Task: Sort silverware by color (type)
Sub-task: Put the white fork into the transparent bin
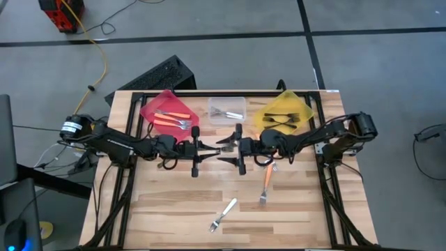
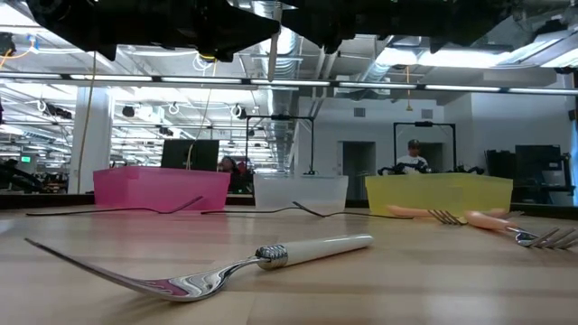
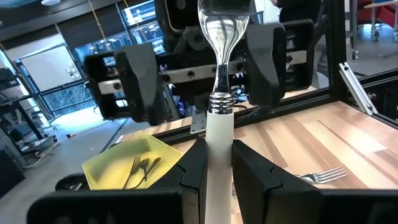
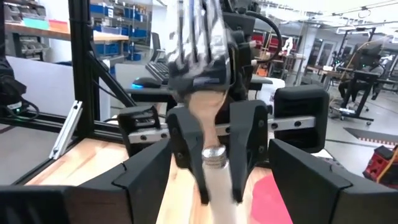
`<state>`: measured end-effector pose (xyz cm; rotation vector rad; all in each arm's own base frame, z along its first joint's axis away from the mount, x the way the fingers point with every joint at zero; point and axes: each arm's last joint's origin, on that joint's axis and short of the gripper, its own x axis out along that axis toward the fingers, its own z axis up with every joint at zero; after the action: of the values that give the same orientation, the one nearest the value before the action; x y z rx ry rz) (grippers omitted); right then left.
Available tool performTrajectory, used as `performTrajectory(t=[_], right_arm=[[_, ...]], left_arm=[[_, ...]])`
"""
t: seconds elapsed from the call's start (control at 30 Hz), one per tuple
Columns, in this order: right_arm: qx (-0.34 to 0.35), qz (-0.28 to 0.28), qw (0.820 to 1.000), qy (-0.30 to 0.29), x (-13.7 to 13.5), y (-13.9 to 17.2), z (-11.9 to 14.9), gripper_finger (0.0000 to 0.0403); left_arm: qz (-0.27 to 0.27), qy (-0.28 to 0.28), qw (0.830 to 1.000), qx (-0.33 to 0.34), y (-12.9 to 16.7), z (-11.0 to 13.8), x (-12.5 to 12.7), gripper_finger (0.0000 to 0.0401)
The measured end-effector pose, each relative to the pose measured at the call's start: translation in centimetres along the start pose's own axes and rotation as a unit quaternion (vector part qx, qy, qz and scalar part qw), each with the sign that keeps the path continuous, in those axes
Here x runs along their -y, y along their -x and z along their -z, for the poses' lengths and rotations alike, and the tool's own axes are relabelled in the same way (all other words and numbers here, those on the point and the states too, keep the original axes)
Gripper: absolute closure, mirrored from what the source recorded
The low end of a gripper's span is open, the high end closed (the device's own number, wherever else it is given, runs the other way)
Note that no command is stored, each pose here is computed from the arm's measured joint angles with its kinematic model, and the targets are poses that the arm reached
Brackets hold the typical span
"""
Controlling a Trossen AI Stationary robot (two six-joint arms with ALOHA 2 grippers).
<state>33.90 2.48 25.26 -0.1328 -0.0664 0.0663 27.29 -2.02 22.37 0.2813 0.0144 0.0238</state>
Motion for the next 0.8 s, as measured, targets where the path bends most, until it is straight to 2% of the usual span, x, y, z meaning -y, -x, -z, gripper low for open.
performTrajectory(t=[0.27, 0.53, 0.67, 0.8], right_arm=[[-0.042, -0.005, 0.999, 0.007, 0.09, -0.46, 0.01, 0.0112], [-0.036, -0.004, 0.999, 0.016, 0.11, -0.46, -0.09, 0.0139], [-0.037, -0.003, 0.999, 0.017, 0.14, -0.46, -0.07, 0.0179], [-0.039, 0.005, 0.999, 0.017, 0.19, -0.46, -0.06, 0.0246]], left_arm=[[0.000, -0.002, 1.000, 0.000, 0.01, 0.01, 0.00, 0.0360], [0.000, -0.007, 1.000, -0.001, 0.01, 0.02, 0.00, 0.0360], [0.000, -0.007, 1.000, -0.001, 0.01, 0.02, 0.00, 0.0360], [-0.001, -0.007, 1.000, -0.001, 0.01, 0.03, 0.00, 0.0360]])
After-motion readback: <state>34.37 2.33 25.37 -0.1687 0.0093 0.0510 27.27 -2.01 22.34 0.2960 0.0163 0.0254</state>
